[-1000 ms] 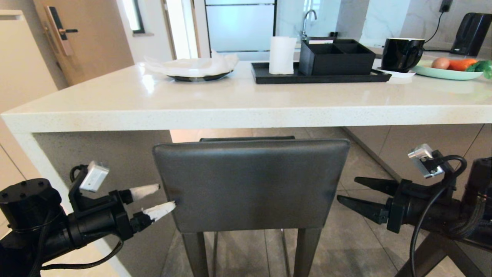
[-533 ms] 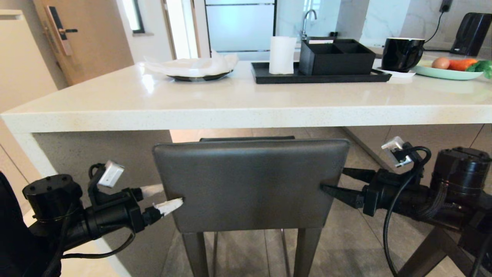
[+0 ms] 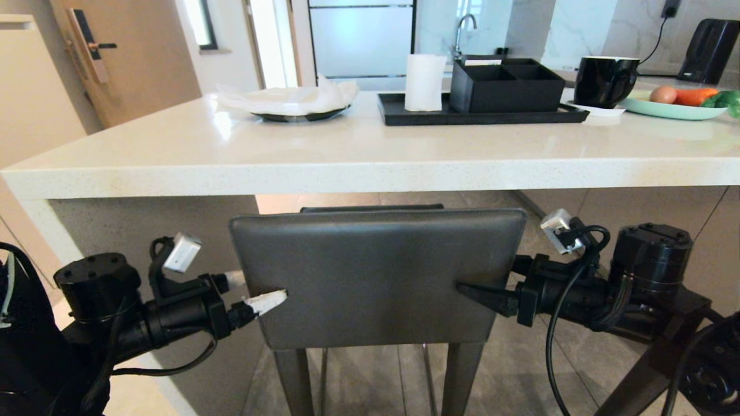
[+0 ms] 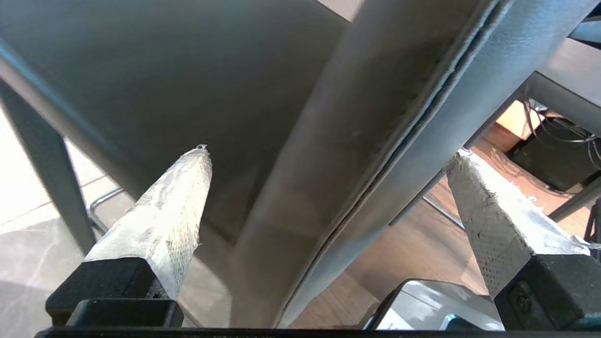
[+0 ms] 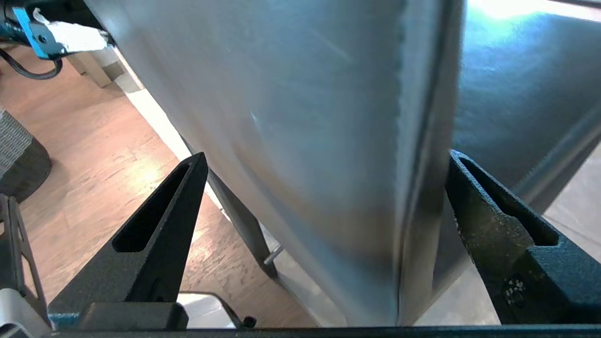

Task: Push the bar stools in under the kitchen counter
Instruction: Pull the gray chair out from under the dining table

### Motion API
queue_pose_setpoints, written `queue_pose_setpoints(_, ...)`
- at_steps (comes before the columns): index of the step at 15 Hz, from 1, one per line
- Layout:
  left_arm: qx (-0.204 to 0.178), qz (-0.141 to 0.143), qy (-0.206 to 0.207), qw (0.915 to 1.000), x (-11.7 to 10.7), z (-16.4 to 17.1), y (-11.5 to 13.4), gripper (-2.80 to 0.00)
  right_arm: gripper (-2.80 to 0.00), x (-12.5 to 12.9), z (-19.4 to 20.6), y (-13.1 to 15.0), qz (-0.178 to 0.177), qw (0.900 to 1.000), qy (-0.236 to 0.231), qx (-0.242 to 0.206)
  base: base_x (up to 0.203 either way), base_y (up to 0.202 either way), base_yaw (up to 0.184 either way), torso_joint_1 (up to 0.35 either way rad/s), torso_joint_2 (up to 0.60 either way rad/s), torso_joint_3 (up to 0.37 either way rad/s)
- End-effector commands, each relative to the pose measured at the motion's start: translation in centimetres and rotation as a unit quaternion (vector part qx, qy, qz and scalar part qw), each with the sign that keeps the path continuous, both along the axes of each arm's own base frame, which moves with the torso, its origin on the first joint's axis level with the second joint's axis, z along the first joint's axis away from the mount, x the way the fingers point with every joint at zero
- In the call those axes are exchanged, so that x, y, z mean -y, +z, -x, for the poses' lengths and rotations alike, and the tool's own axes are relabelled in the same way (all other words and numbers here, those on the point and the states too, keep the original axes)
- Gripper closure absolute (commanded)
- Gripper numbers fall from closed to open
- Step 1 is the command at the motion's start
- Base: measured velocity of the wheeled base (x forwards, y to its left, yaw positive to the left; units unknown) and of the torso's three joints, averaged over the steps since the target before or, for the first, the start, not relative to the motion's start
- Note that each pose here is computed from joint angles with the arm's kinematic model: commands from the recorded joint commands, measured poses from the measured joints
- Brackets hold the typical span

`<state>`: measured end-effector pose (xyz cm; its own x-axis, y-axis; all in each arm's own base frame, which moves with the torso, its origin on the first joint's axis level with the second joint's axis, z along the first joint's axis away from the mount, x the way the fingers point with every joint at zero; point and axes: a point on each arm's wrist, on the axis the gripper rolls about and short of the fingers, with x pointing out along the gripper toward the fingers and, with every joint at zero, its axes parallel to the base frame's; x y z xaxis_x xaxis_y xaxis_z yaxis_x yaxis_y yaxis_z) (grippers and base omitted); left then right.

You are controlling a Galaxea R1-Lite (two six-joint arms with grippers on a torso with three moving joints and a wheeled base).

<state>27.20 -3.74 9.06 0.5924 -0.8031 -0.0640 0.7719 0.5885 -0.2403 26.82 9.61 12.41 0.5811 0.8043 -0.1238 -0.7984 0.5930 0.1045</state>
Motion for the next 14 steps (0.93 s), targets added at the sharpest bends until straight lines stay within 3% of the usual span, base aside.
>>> queue_pose_setpoints(1, 0.003, 0.004, -0.015, 0.9999, 0.8, 0.0, 0.2, -2.8, -2.8, -0.2, -0.3, -0.3, 0.0, 1.0, 0.003, -0.002, 0.0, 0.0, 0.0, 0.0, 0.0, 0.0)
queue_pose_setpoints(8, 0.007, 0.004, -0.03, 0.9995, 2.3, 0.1, 0.3, -2.8, -2.8, -0.3, -0.4, -0.4, 0.0, 1.0, 0.003, -0.003, -0.01, 0.0, 0.0, 0.001, 0.0, 0.0)
queue_pose_setpoints(14, 0.013, 0.006, -0.038, 0.9992, 2.7, 0.4, 0.8, -2.8, -2.8, -0.6, -0.3, -0.5, 0.0, 1.0, 0.006, -0.003, -0.187, 0.0, -0.002, 0.001, 0.0, 0.003)
